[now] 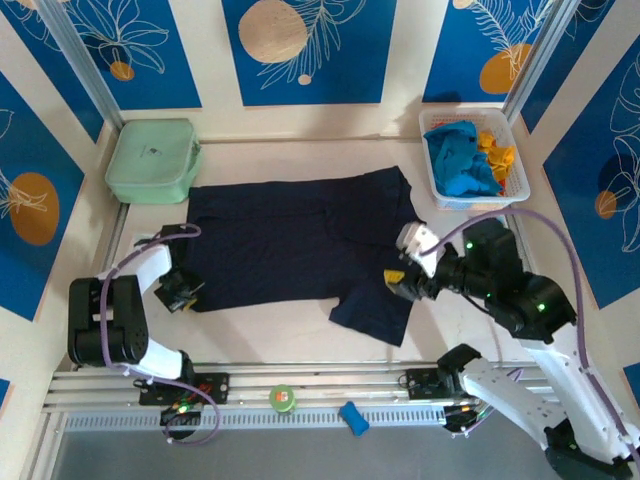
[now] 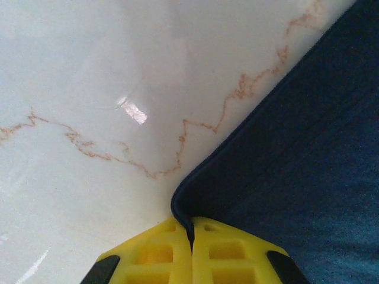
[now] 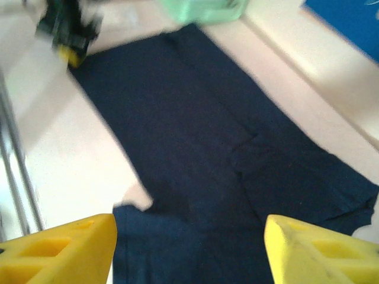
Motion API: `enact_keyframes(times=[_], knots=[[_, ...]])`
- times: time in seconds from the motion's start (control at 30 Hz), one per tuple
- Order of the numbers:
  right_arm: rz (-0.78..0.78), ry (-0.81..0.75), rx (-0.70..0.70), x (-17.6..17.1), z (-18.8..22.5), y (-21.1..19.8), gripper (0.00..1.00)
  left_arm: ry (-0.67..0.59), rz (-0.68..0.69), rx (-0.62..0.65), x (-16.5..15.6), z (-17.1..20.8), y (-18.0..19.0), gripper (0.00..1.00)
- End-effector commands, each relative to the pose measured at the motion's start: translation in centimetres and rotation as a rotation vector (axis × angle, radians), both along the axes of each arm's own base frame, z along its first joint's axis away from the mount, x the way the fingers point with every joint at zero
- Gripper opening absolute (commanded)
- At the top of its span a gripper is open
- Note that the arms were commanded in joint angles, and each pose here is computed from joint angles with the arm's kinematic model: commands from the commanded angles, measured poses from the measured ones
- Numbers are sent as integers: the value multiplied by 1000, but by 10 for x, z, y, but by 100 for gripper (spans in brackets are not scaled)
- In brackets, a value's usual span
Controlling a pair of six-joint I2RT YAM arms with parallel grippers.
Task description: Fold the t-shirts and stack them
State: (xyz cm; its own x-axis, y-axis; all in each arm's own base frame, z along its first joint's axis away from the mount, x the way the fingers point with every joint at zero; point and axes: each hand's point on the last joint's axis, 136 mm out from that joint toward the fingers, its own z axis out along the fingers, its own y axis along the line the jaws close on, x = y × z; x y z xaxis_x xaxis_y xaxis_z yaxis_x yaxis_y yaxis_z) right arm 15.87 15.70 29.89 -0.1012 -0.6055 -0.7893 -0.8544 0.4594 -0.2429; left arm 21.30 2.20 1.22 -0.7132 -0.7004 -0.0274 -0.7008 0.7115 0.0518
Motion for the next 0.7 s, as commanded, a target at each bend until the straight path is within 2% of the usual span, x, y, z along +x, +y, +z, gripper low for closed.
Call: enact_keyframes(times=[0.0, 0.13, 0.23, 0.47, 0.67], knots=[[160, 11, -416, -15, -80, -26, 68, -252, -44, -65, 55, -7, -11, 0], [326, 109, -727, -28, -164, -46, 68, -275, -45, -70, 53, -4, -12, 0], [432, 137, -840, -38, -202, -50, 66, -287, -49, -71, 53, -1, -12, 0], [486, 163, -909, -39, -247, -48, 62, -311, -58, -53, 50, 10, -10, 0], [542, 213, -948, -54, -269, -45, 58, -327, -65, -51, 47, 16, -10, 0]])
